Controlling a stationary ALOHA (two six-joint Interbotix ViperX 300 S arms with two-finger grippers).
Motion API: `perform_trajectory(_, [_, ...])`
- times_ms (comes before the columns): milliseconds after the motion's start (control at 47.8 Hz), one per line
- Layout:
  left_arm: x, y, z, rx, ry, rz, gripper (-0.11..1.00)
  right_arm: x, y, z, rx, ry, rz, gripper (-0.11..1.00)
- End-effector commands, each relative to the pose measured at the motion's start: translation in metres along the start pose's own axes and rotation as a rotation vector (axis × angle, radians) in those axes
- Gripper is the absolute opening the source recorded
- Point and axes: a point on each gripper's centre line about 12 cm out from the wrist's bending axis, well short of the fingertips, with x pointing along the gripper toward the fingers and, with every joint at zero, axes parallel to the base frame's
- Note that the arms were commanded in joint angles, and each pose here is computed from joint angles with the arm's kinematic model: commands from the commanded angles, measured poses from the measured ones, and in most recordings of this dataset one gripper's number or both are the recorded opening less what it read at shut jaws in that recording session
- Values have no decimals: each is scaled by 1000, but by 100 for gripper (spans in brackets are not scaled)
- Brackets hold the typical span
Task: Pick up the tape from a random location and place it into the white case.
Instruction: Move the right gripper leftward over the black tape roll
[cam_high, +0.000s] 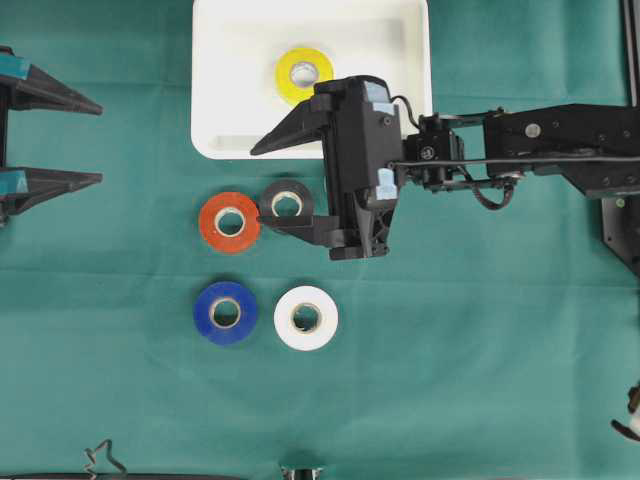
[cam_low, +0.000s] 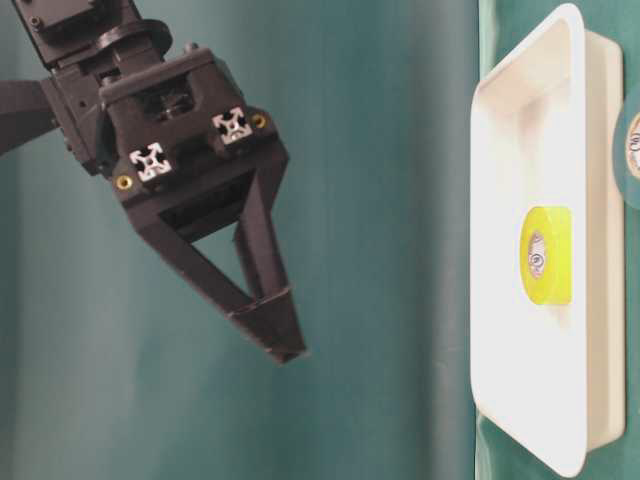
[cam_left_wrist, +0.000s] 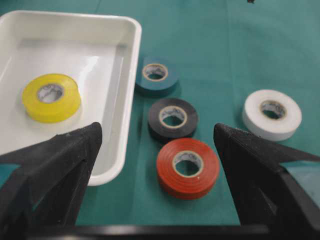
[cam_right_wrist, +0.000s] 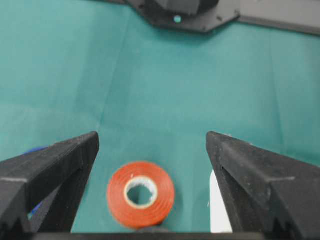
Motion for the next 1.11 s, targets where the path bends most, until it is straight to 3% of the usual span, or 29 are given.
perform_trajectory(0, [1,0,4,-3,-11,-2,98,-3,-1,12,26,23,-6,91])
perform_trajectory(314, [1,0,4,-1,-12,-2,98,8,-3,0,64,324,-46,91])
perform_trajectory(544, [1,0,3,-3,-8,-2,98,17,-3,0,62,464,-64,91])
perform_trajectory(795, [1,0,3,-1,-9,-2,98,21,-4,1,55,529,-74,91])
perform_trajectory(1088, [1,0,3,-1,-9,-2,98,21,-4,2,56,529,-75,91])
